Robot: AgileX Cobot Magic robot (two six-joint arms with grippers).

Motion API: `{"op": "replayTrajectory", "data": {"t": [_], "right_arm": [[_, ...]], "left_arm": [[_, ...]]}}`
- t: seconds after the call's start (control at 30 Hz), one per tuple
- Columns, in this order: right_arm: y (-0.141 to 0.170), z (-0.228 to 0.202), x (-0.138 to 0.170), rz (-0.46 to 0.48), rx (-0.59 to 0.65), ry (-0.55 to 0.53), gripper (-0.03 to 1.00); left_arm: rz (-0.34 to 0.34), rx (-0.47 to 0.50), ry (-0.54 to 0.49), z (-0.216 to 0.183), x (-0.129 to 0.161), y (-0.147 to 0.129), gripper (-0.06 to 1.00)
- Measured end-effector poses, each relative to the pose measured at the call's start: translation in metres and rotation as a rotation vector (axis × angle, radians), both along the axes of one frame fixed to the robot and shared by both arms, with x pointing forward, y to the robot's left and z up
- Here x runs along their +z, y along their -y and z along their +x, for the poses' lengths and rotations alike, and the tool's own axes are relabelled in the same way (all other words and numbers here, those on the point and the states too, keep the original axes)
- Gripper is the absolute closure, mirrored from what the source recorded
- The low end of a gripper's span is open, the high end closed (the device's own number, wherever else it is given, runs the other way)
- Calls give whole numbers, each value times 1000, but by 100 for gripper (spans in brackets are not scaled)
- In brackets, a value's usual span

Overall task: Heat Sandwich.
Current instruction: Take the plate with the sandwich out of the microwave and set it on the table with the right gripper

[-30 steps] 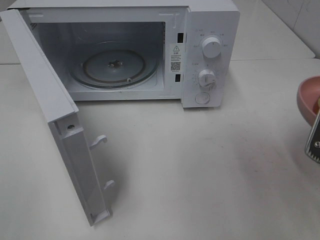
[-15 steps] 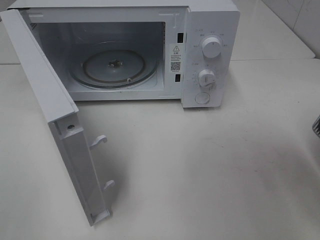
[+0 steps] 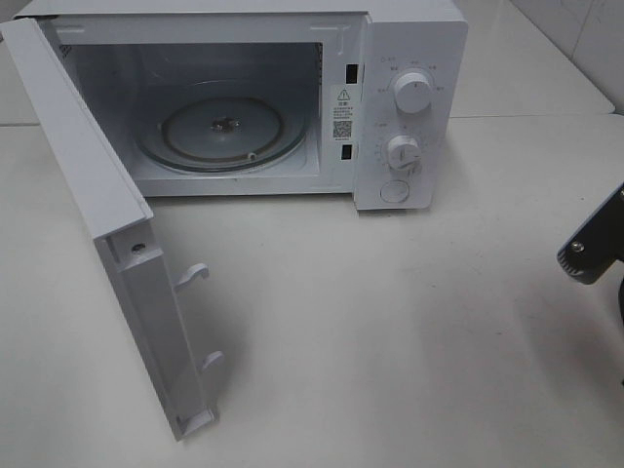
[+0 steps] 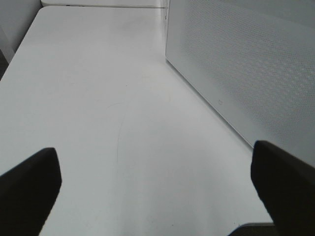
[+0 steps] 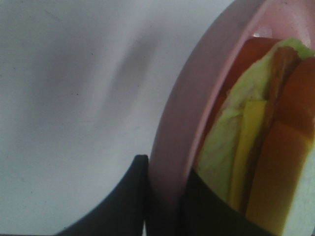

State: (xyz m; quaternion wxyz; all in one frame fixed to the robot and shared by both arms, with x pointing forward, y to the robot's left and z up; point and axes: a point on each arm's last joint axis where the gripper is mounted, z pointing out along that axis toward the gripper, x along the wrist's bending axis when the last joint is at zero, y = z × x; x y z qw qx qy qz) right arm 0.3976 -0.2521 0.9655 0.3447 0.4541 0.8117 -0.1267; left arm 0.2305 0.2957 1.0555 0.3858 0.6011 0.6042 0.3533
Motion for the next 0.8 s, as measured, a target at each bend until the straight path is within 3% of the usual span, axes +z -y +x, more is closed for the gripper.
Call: {"op": "replayTrajectory", "data": {"t": [0.5, 0.8], "right_arm": [[-38, 50, -27, 5, -183, 32, 83], [-39, 73, -46, -21, -256, 5, 83]], "left_arm": [[0, 0, 0, 0, 0, 0, -5], [0, 0, 0, 0, 0, 0, -5]]}}
